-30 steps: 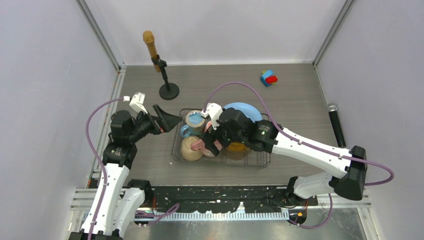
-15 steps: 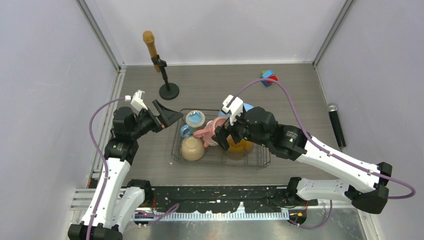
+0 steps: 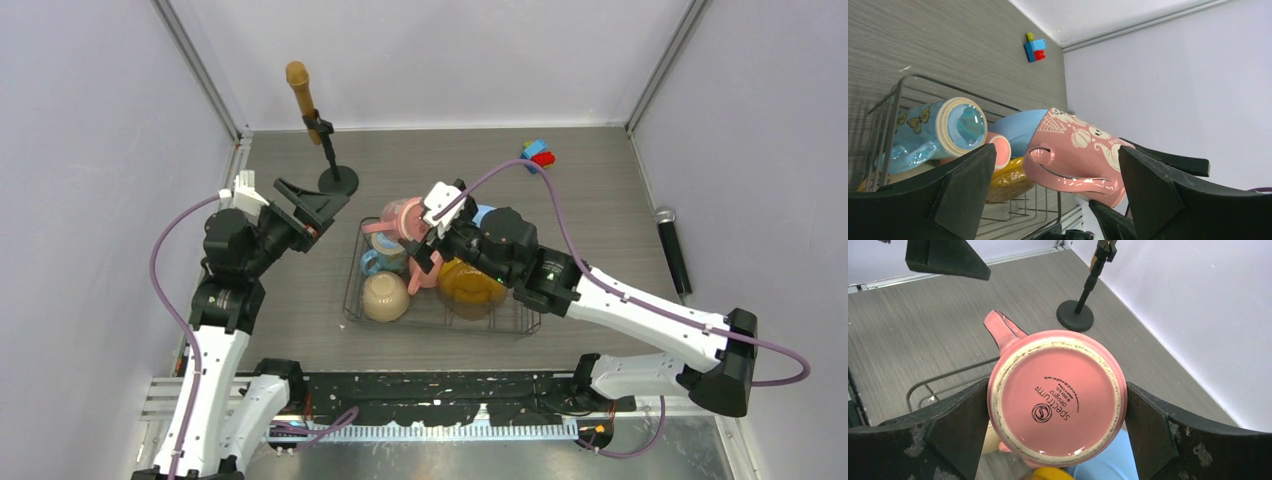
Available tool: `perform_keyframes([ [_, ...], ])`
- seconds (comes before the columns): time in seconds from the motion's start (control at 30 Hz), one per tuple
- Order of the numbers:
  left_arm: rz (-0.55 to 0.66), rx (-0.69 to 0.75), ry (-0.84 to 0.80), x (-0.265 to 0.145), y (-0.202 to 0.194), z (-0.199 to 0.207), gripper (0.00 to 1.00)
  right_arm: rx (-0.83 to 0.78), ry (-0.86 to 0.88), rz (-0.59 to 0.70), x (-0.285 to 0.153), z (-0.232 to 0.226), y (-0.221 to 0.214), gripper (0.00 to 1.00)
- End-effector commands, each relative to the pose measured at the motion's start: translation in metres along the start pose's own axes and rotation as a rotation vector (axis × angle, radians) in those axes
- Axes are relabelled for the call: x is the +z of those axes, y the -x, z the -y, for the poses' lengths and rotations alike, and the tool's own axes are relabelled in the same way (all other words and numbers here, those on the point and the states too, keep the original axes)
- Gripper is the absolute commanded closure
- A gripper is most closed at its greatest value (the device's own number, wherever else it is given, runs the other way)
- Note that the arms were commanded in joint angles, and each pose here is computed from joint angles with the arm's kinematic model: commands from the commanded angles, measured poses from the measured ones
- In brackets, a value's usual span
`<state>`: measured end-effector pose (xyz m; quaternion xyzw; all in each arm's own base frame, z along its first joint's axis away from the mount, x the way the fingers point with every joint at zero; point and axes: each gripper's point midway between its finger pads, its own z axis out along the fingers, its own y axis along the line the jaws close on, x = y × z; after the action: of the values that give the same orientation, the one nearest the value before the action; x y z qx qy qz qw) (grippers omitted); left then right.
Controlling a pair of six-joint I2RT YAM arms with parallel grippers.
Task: Unload the mixed dishes from the dish rack
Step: Pick up the cup from the dish rack.
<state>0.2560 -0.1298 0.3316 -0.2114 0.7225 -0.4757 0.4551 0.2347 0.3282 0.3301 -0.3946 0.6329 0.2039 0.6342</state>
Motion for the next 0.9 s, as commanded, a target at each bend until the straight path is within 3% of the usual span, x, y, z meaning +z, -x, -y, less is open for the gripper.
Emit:
perform_keyframes([
  [0.0,0.024,-0.087,0.000,0.007,0.006,0.011,0.05,-0.036,-0.066,0.338,0.003,0.019,0.089,0.99],
  [0.3,0.010,-0.130,0.039,0.036,-0.015,0.004,0.13,-0.100,-0.119,0.385,0.025,0.022,0.090,0.99],
  [0.53,0.050,-0.170,0.084,0.045,-0.013,-0.008,0.34,-0.112,-0.113,0.388,0.026,0.018,0.083,0.99],
  [0.7,0.032,-0.241,0.083,0.056,-0.020,-0.013,0.34,-0.125,-0.121,0.385,0.034,0.010,0.074,0.99],
  [0.87,0.002,-0.247,0.070,0.061,-0.023,-0.008,0.36,-0.251,-0.213,0.368,0.044,0.008,0.068,0.99],
])
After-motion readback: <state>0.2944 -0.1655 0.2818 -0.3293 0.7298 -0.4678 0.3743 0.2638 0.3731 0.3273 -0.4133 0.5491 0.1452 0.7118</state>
